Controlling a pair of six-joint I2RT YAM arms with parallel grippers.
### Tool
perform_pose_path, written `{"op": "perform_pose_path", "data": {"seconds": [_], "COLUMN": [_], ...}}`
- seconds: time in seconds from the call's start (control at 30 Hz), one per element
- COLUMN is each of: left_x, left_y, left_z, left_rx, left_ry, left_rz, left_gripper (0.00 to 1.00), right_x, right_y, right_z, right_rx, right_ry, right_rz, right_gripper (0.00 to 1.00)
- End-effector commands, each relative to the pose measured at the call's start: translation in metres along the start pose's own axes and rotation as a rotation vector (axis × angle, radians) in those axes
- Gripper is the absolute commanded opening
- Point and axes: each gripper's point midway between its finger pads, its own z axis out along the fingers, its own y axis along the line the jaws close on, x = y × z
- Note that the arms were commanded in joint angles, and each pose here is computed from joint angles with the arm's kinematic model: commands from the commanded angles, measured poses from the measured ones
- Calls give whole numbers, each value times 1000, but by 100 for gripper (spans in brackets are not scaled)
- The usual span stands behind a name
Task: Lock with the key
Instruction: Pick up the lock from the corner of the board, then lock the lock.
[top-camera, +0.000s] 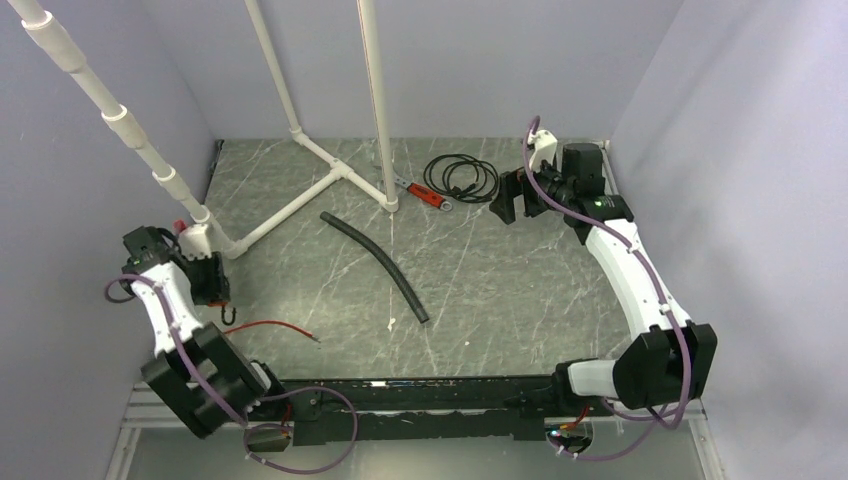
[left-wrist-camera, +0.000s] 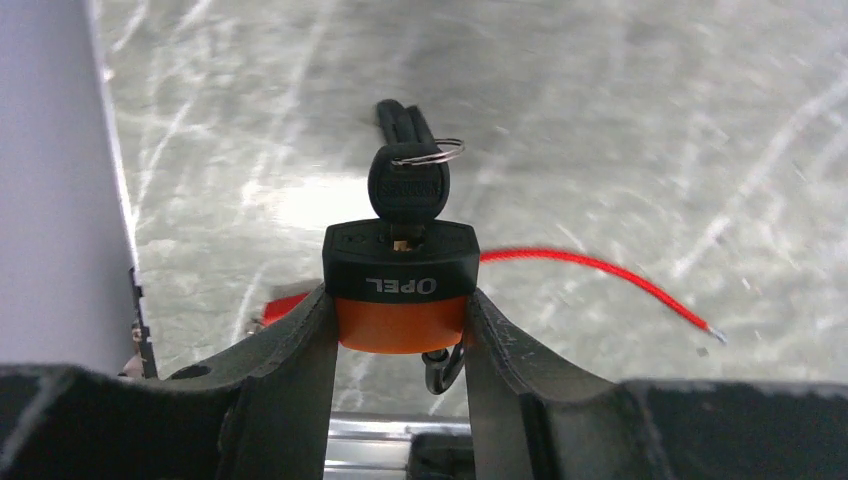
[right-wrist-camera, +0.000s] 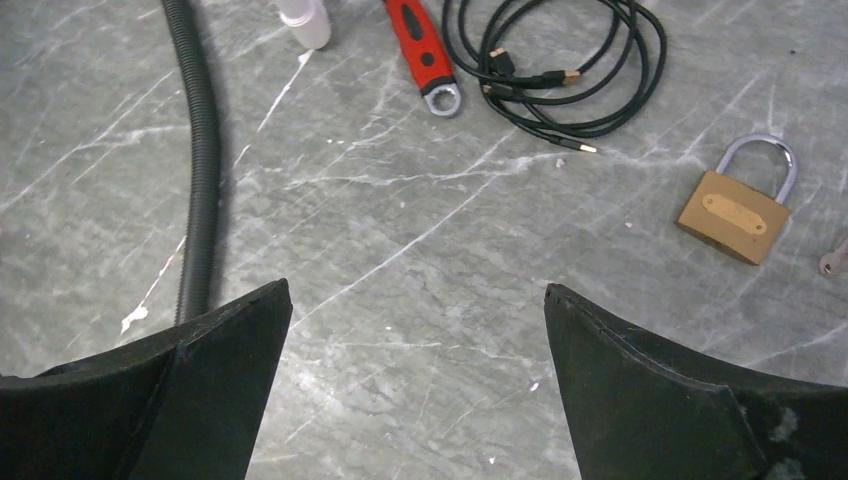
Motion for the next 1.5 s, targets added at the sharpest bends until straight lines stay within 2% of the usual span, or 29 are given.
{"op": "perform_pose_path", "data": {"seconds": [0.0, 0.2, 0.43, 0.57, 0.73, 0.9, 1.03, 1.2, 1.47], "left_x": [18, 13, -7, -27, -22, -20, -11, 3, 19], "left_y": [-64, -123, -192, -262, -351, -410, -433, -438, -437], "left_z": [-30, -62, -61, -67, -82, -108, -114, -118, -127], "left_rx": [193, 339, 496, 646, 865, 1090, 1154, 1203, 1219], "left_ry": [-3, -57, 49, 117, 264, 371, 490, 620, 654], "left_rz": [185, 435, 644, 712, 827, 823, 820, 793, 841], "left_gripper": [0, 0, 0, 0, 0, 0, 0, 0, 0], "right_x": [-10, -1, 5, 5, 5, 7, 16, 32, 47], "right_y": [22, 47, 63, 72, 99, 133, 166, 191, 204], "right_z": [-14, -29, -36, -42, -58, -66, -64, -41, -18], "right_rx": [-74, -143, -183, -219, -303, -370, -459, -524, -579], "right_ry": [-61, -70, -99, -145, -262, -364, -398, -390, -374], "right_rz": [-70, -154, -244, -313, -524, -719, -850, -992, -1111], "right_gripper": [100, 100, 99, 98, 93, 80, 72, 66, 62]}}
